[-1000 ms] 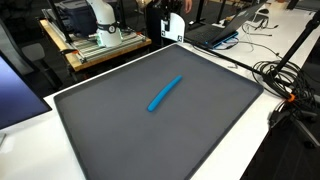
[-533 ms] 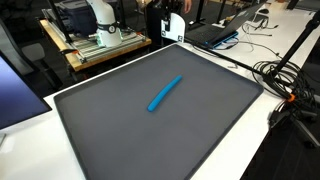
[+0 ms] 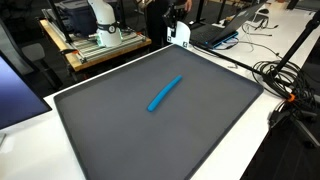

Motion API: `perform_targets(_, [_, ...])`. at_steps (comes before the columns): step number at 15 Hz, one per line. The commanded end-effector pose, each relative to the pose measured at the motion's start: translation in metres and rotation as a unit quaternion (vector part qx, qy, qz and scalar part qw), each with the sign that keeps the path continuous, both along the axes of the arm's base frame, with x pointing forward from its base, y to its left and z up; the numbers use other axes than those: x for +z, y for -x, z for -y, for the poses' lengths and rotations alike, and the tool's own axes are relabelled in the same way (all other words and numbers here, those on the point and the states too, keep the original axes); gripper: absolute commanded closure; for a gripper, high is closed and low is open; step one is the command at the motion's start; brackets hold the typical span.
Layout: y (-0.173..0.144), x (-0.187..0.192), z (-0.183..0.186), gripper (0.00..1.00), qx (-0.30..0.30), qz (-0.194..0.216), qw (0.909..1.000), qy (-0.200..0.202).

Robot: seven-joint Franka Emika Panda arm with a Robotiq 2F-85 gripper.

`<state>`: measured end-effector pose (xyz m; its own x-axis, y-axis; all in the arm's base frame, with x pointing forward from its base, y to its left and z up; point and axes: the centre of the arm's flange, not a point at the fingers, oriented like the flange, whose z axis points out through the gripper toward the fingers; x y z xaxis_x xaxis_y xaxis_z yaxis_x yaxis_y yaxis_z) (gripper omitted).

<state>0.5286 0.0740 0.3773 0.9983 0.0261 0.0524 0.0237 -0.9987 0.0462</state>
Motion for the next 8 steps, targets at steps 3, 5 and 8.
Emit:
perform_targets(3, [-0.018, -0.049, -0.002, 0.99, -0.002, 0.005, 1.0000, -0.001])
perform_targets(5, [-0.021, -0.068, -0.002, 0.99, 0.000, 0.003, 1.0000, -0.002])
perform_targets(8, [-0.025, -0.092, -0.003, 0.99, 0.003, 0.001, 1.0000, -0.002])
